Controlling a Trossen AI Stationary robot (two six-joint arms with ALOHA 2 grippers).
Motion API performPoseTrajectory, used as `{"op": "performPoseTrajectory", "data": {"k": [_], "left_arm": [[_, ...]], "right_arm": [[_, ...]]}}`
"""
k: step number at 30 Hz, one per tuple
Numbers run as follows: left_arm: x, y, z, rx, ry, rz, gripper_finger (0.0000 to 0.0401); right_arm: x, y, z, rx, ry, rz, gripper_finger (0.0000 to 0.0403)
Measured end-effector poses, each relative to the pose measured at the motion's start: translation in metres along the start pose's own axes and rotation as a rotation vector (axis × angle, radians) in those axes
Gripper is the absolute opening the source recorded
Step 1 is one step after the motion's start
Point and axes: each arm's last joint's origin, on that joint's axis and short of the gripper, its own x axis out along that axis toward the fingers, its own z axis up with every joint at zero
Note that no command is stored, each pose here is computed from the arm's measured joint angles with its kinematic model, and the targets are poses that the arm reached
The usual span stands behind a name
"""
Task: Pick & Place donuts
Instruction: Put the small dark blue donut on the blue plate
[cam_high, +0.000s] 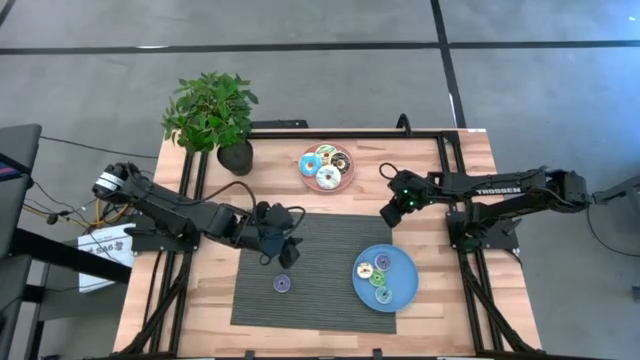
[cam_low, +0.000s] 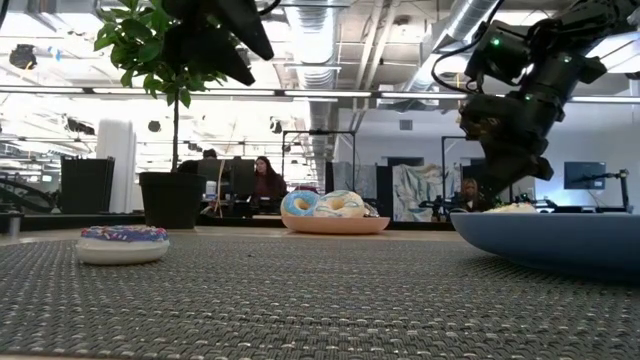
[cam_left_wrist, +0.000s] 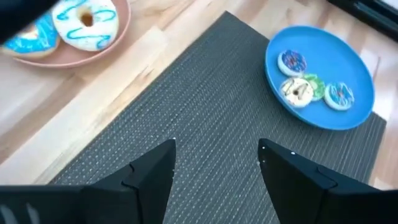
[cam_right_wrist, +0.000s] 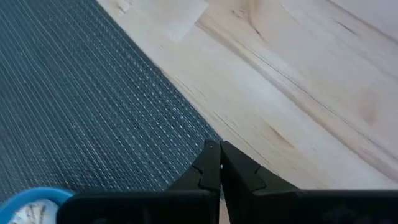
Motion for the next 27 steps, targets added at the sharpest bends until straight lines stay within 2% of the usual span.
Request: {"op": "performPoseTrajectory", "data": {"k": [4,9,19,27], "left_arm": [[0.0,-0.001,-0.001,0.058,0.042,-0.033,0.0222],[0.003,0.003,-0.013,0.146,0.182,-0.087,0.0222],[0.018,0.018,-0.031,0.086,0.252,-0.06,0.0225],[0.028,0.021,-0.038,0.061,0.21,-0.089,0.0272]], "right_arm": [[0.0,0.001,0.002,0.028,-0.016,0.012,0.0001],[0.0,0.002,0.002,0.043,-0.022,0.016,0.0001],[0.0,0.002,0.002,0.043,-0.021,0.016,0.0001],[0.0,0.001,0.002,0.032,-0.02,0.016,0.0001]]}}
